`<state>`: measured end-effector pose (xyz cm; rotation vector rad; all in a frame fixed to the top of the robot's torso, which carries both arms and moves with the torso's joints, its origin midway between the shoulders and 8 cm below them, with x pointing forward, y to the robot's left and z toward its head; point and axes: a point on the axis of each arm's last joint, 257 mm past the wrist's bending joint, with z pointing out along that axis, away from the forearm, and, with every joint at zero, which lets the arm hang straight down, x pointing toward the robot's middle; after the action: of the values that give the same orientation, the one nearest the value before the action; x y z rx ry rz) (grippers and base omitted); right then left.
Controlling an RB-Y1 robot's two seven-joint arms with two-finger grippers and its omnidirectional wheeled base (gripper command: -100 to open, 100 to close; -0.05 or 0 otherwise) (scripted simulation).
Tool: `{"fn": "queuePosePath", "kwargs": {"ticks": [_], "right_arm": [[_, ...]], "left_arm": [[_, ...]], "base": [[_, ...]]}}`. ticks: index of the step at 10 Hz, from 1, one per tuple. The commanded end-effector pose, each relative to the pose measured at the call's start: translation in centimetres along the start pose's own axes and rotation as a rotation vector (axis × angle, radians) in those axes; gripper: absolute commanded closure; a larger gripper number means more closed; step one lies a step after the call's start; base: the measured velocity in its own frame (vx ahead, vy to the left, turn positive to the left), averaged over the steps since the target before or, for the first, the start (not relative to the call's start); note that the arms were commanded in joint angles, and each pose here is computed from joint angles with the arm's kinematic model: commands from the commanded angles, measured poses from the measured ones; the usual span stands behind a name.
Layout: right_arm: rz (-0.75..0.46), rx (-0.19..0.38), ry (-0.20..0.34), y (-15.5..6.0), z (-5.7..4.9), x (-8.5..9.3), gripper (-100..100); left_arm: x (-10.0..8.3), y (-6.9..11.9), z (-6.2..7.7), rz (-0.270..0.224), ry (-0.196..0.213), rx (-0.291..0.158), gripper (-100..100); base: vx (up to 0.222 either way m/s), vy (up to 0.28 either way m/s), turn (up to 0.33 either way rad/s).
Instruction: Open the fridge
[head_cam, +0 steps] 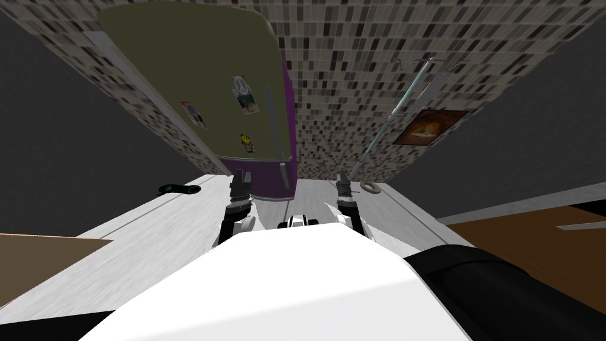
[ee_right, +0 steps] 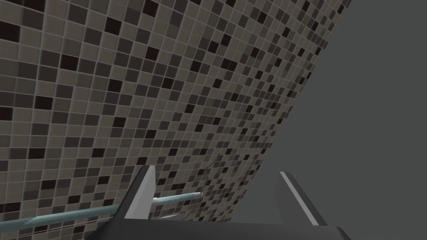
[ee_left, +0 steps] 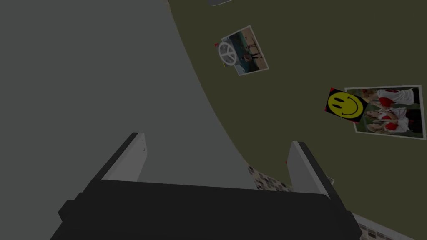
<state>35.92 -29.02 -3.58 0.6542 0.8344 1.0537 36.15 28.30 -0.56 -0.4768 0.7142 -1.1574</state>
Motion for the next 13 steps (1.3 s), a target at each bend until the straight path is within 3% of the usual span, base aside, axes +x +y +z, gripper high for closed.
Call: {"fn": "queuePosePath", "kwargs": {"ticks": [1,6,13], "right_arm": [[0.000,0.000,0.000,0.0,0.0,0.0,0],[0.000,0.000,0.000,0.0,0.0,0.0,0],[0.000,0.000,0.000,0.0,0.0,0.0,0]], "left_arm": [[0.5,1.4,-0.4,-0.003,-0.004,-0.016,-100],[2.2,4.5,-1.4,0.003,0.026,-0.052,-100],[3.9,7.5,-2.6,0.007,0.057,-0.087,-100]], "base": [[0.130,0.003,-0.027],[0.121,-0.018,-0.045],[0.107,-0.009,-0.035]]}}
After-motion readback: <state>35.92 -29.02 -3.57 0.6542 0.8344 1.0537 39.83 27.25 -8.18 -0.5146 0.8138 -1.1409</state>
